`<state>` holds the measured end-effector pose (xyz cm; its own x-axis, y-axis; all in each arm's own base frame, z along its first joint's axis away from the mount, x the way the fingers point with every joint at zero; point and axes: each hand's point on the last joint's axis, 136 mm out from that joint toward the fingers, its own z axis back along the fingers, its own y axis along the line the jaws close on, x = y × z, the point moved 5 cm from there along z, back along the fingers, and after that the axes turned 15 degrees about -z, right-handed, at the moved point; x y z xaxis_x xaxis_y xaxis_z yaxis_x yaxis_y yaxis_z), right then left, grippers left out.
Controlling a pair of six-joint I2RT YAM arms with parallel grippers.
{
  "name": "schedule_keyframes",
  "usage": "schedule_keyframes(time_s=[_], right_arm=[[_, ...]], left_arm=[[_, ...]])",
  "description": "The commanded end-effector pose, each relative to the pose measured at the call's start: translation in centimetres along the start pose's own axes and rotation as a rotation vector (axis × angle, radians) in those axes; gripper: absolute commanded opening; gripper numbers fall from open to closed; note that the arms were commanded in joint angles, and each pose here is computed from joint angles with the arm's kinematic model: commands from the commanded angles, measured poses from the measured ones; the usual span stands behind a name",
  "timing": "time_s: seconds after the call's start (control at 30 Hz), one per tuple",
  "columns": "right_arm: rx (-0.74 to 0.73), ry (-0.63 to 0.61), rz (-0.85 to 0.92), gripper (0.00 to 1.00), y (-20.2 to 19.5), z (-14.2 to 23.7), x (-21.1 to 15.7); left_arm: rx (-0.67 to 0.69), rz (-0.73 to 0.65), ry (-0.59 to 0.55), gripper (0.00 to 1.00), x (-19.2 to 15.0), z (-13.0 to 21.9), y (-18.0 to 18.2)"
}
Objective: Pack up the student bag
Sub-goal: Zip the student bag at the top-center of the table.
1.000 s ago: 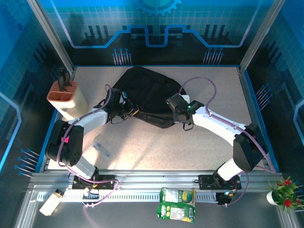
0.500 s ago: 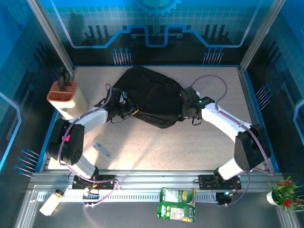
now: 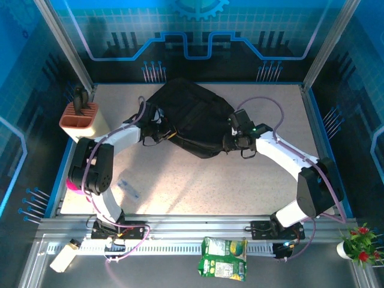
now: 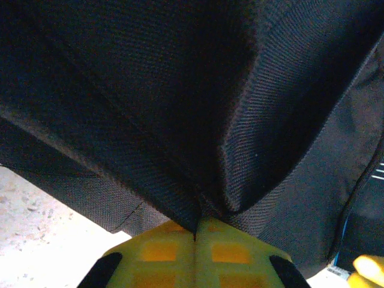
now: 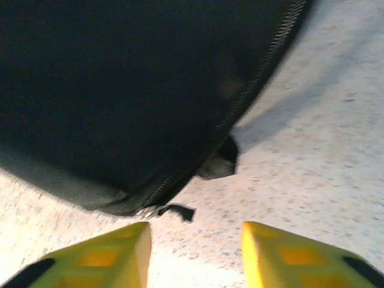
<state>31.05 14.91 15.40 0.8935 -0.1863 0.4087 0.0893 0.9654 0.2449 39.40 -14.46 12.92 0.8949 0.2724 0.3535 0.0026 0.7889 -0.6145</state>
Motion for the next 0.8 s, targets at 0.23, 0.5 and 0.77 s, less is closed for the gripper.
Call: schedule_keyframes(time_s=[0.23, 0.5, 0.77], right_arm=[[0.292, 0.067, 0.181, 0.55, 2.9, -3.2, -1.4], [0.317, 0.060, 0.305, 0.51, 3.1, -4.7, -1.7], [0.288, 0.056, 0.318, 0.42, 2.4, -5.1, -2.1]], left_arm=[[0.031, -0.032, -0.047, 0.00, 2.6, 0.9, 0.7], [0.023, -0.027, -0.033, 0.00, 2.5, 0.8, 0.8], [0.017, -0.026, -0.038, 0.00, 2.9, 1.0, 0.8]])
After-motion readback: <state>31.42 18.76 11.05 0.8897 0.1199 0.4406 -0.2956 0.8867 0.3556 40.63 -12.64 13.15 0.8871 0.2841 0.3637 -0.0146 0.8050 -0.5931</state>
